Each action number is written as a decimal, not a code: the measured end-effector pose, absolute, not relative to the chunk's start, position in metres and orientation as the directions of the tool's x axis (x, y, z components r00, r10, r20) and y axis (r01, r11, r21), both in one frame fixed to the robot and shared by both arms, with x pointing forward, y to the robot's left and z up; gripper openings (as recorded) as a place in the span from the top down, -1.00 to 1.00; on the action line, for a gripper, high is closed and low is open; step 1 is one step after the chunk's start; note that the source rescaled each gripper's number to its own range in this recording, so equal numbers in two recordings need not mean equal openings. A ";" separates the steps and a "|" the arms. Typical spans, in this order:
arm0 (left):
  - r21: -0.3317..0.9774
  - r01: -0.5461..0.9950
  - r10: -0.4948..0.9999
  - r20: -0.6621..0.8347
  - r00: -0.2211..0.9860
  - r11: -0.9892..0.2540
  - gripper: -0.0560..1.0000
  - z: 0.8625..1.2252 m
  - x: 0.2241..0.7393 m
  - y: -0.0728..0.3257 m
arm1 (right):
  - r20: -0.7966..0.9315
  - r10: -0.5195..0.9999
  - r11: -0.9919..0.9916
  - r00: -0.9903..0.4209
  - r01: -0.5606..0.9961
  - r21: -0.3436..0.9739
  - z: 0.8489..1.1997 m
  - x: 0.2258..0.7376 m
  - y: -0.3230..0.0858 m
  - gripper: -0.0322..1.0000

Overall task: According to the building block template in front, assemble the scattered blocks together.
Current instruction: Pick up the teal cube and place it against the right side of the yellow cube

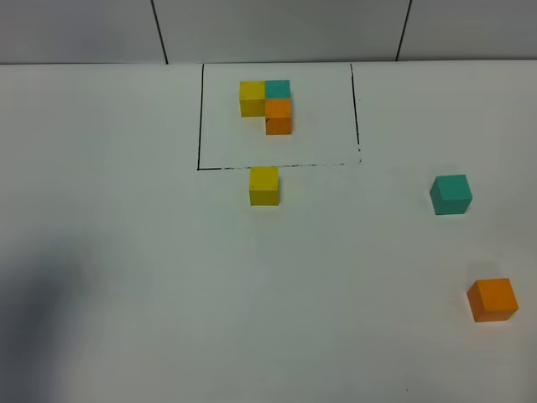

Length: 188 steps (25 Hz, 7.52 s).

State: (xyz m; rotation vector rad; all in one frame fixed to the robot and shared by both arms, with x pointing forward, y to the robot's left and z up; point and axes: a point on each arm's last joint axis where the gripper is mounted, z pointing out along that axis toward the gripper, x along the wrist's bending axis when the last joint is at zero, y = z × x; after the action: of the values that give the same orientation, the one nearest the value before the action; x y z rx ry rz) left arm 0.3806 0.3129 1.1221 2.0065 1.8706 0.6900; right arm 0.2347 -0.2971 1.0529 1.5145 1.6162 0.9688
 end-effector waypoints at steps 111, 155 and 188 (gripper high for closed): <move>0.840 0.534 0.992 0.042 0.116 -0.098 -0.32 1.045 0.227 0.297 | -0.004 0.998 0.033 -0.063 0.467 0.884 1.053 0.235 -0.297 -0.46; 0.839 0.534 0.992 0.043 0.115 -0.098 -0.32 1.045 0.227 0.297 | 0.065 0.993 0.075 -0.095 0.962 0.264 0.957 0.593 -0.273 -0.89; 0.839 0.534 0.992 0.043 0.115 -0.098 -0.32 1.045 0.227 0.297 | 0.052 0.990 0.118 -0.129 0.977 0.178 0.902 0.615 -0.254 0.93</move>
State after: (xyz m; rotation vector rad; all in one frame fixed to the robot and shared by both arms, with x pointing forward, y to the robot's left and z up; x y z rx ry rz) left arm 0.2271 0.2970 1.0453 1.7202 1.4969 0.8632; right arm 0.6153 -0.2542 0.9022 2.0192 2.2875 0.2581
